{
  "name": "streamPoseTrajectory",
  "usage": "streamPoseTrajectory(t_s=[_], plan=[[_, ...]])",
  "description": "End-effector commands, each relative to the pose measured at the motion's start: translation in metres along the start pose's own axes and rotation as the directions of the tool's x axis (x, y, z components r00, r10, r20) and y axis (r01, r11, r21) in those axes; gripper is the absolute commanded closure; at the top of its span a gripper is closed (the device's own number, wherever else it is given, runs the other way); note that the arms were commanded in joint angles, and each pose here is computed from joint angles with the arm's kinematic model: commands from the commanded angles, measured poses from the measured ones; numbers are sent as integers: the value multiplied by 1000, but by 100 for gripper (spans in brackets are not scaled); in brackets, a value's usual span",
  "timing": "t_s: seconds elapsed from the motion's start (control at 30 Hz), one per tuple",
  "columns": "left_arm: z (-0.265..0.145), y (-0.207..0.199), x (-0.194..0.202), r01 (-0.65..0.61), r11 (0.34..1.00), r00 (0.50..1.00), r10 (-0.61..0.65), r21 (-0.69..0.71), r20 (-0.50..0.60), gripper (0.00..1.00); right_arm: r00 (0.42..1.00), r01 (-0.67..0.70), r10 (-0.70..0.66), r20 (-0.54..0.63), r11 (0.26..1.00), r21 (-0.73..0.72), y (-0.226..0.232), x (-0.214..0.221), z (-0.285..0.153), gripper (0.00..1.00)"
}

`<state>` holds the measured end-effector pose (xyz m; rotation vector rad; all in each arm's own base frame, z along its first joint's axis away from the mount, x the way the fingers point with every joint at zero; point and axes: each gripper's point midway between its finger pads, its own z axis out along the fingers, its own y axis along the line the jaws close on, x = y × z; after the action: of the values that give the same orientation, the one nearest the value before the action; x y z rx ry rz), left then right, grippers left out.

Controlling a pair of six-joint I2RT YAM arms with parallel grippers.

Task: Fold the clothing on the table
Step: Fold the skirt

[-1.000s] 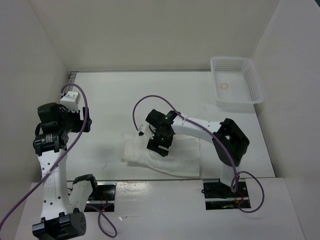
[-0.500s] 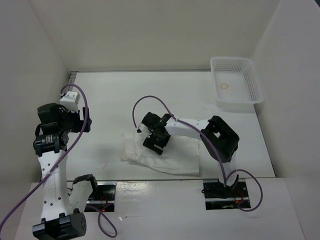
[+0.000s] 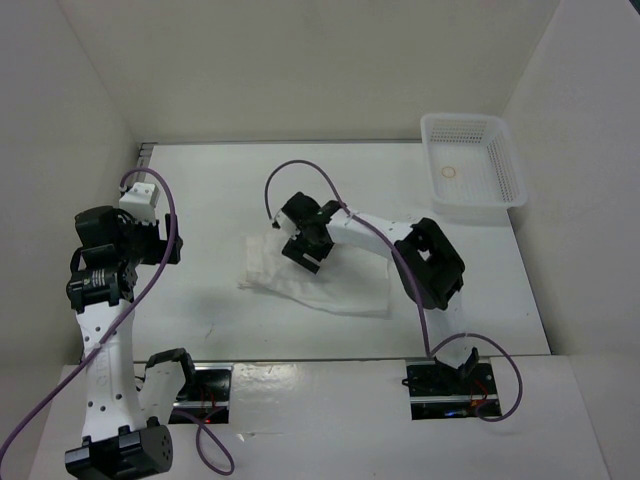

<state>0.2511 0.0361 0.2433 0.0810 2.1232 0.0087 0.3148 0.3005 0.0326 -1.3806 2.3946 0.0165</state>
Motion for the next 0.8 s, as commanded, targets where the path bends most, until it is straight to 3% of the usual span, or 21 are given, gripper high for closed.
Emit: streamPoseTrajectory(t_s=[0.0,0.13,0.4,0.53,0.57,0.63,0.73,0.77], plan=[[0,2,-7,19,1000,999,-18,-11,34,11,998,40,-46,52,992,121,-48,-25,0,11],[0,2,-7,19,1000,999,-18,-11,34,11,997,39,-51,58,980,194,-81,-32,7,11],[2,1,-7,21,1000,999,-21,1,28,9,992,20,-48,116,972,233,-98,-58,7,11],[10,-11,-3,7,996,1000,-7,87,-2,5,962,-54,4,274,984,172,-94,-91,-60,11],[15,-17,-1,9,993,1000,-6,121,-19,3,935,-66,0,354,982,176,-97,-103,-102,11],[19,-32,-11,1,977,1000,1,212,-9,1,908,-63,-13,419,984,167,-99,-105,-137,8],[45,-48,-13,16,949,998,6,315,-70,1,882,-114,-10,472,966,232,-131,-68,-183,7],[63,-54,-11,25,938,993,16,346,-114,1,883,-172,32,468,951,258,-156,-37,-193,7]])
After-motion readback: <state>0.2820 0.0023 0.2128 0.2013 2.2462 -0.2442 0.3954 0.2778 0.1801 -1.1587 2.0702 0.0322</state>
